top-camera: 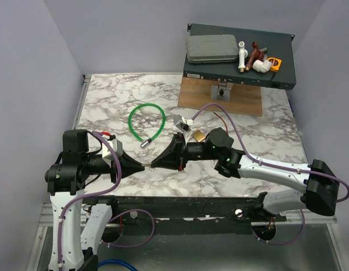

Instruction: Unlock with the key

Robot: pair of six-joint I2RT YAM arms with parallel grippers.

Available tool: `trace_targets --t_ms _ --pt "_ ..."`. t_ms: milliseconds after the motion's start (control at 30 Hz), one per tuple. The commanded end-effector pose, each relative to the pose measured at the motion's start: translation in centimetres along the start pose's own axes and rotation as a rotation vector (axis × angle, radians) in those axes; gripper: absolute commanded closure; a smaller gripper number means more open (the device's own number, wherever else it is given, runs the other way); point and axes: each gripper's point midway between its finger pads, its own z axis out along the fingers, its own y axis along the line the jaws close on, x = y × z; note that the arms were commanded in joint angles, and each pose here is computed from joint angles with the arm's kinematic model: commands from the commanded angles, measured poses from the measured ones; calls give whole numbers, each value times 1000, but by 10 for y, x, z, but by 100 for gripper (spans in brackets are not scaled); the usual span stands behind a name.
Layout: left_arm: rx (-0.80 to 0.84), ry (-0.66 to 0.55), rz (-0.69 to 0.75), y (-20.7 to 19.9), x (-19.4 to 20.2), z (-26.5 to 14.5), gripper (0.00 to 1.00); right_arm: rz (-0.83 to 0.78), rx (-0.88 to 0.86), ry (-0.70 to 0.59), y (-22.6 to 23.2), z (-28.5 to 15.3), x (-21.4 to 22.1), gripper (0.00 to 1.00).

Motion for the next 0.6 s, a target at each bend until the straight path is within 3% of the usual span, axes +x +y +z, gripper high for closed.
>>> trace_targets --t_ms 0,567 --pt "45 -40 0 -12 -12 0 90 -39 19 0 -7 3 -4 99" --pt "82 -54 -34 -23 -16 0 71 -100 74 68 -18 7 -3 99"
